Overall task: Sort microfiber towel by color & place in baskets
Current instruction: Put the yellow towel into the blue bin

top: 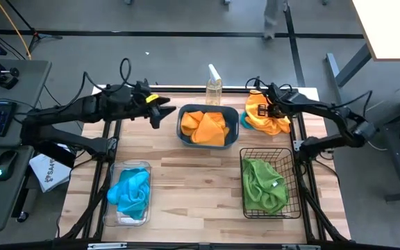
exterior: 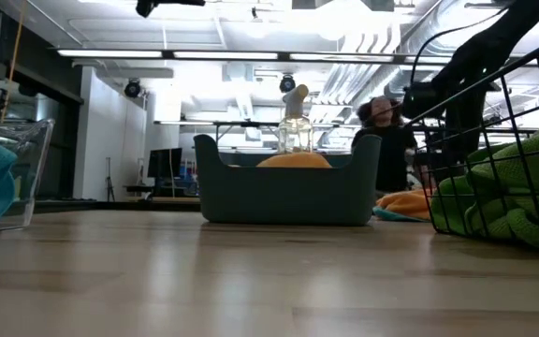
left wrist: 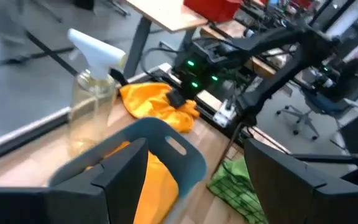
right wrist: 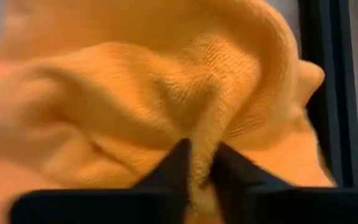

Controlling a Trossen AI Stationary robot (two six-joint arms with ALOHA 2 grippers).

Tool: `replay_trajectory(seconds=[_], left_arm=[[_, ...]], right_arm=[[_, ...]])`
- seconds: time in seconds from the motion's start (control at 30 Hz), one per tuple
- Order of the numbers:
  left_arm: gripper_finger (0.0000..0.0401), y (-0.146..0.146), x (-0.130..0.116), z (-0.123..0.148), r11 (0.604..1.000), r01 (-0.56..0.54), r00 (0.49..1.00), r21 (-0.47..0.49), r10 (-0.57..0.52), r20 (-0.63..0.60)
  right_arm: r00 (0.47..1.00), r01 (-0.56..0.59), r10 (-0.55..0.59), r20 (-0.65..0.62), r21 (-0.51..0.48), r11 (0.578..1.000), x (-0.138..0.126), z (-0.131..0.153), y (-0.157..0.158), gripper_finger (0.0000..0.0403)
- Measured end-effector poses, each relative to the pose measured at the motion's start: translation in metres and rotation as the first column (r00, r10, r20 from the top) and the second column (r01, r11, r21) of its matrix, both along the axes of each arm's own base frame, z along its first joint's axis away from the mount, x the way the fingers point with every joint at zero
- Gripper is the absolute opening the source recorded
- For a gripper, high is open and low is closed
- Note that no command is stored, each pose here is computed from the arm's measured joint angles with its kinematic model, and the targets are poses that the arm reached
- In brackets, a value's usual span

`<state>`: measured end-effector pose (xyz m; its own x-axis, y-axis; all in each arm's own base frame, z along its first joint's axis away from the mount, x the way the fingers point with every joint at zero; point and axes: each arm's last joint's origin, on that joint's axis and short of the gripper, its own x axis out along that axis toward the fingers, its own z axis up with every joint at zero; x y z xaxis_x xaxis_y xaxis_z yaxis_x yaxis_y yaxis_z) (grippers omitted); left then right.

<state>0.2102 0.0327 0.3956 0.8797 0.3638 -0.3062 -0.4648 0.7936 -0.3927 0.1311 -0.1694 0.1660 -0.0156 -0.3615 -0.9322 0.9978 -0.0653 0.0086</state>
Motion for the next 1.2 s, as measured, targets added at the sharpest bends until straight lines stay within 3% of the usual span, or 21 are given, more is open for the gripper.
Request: replay_trajectory(seconds=[0.07,0.2,0.3,0.4,0.53,0.73,0.83,0.93,1.2], left_arm=[[0.0255,0.0,-0.005,0.003,0.999,-0.022,1.0,0.023,0.022,0.012],[0.0255,0.0,-0.02,0.014,0.995,-0.063,0.996,0.072,0.059,0.063],[0.0255,-0.001,-0.034,0.022,0.989,-0.098,0.991,0.108,0.088,0.099],[0.0255,-0.002,-0.049,0.029,0.982,-0.129,0.985,0.138,0.111,0.135],[0.0255,-0.003,-0.064,0.035,0.97,-0.166,0.977,0.177,0.137,0.164],[0.0255,-0.002,-0.071,0.037,0.956,-0.177,0.977,0.233,0.143,0.156],[0.0255,-0.001,-0.071,0.037,0.954,-0.185,0.976,0.234,0.152,0.154],[0.0255,0.001,-0.07,0.037,0.95,-0.195,0.976,0.243,0.163,0.146],[0.0255,0.004,-0.071,0.037,0.945,-0.216,0.972,0.245,0.184,0.145]], right_arm=[[0.999,-0.043,0.044,0.015,-0.023,0.999,0.0,0.008,0.005,0.0021],[0.995,-0.068,0.074,0.067,-0.087,0.994,-0.004,0.041,0.017,0.001],[0.98,-0.094,0.131,0.152,-0.227,0.969,-0.006,0.085,0.028,0.0008],[0.946,-0.082,0.193,0.258,-0.387,0.918,-0.012,0.136,0.044,0.0004],[0.84,-0.058,0.37,0.396,-0.613,0.788,-0.023,0.205,0.07,0.0003],[0.593,0.006,0.632,0.499,-0.787,0.617,-0.026,0.275,0.102,0.0001],[0.478,0.009,0.722,0.5,-0.825,0.565,-0.012,0.289,0.11,0.0001],[0.396,-0.018,0.774,0.495,-0.838,0.545,0.016,0.291,0.114,0.0001],[0.292,-0.161,0.833,0.469,-0.835,0.526,0.111,0.262,0.127,0.0]])
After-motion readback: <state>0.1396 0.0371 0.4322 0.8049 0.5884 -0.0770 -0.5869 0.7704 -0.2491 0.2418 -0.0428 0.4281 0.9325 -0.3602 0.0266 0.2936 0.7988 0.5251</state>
